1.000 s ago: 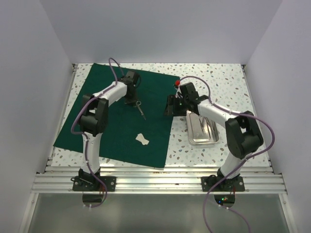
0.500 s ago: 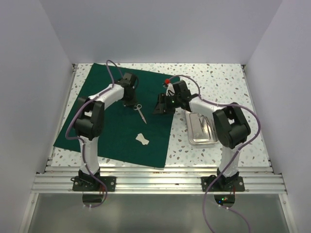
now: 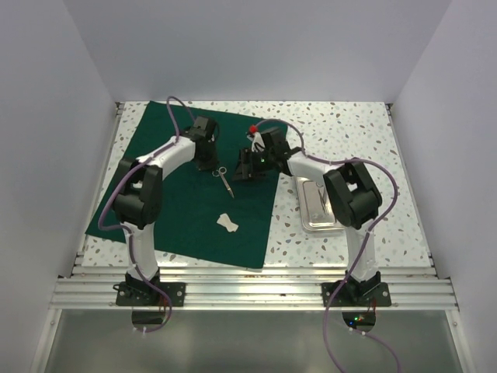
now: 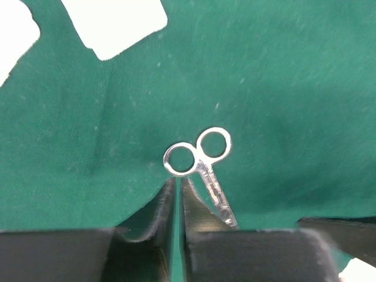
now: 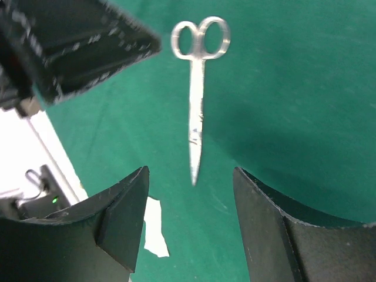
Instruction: Prepare the surgical pack
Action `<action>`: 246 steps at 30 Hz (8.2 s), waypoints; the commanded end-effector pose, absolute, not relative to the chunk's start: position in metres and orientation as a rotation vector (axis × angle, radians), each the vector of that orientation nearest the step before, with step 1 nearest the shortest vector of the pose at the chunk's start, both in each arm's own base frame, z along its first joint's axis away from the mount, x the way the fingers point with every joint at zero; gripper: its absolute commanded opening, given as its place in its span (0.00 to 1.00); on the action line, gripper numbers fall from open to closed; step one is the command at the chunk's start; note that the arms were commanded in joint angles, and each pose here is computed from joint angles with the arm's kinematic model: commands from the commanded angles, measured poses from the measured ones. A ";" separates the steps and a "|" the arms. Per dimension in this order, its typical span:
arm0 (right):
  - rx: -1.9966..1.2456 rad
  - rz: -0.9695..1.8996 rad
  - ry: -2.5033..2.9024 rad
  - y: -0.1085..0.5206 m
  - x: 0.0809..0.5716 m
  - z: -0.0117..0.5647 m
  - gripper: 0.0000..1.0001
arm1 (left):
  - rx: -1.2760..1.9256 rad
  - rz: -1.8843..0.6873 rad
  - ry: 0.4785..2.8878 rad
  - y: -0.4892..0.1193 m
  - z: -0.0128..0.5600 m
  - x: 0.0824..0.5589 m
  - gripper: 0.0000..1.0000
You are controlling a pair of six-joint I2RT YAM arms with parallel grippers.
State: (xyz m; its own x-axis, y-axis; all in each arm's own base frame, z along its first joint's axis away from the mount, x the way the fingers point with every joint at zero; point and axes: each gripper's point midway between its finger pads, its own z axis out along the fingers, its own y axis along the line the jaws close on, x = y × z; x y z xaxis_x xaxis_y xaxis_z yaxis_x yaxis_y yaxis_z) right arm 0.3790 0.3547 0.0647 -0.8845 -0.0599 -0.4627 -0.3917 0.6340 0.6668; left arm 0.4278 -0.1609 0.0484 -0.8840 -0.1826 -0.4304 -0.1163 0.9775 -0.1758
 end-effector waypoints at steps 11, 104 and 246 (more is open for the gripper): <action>-0.192 0.506 2.533 0.240 0.369 0.120 0.65 | -0.280 -0.214 2.675 -0.202 0.073 0.382 0.59; -0.103 1.211 2.525 0.422 0.373 0.026 0.33 | -0.161 -0.434 2.662 -0.214 0.025 0.314 0.00; -0.246 1.774 2.278 0.384 0.247 0.132 0.75 | -0.009 -1.194 2.314 -0.249 0.141 0.197 0.00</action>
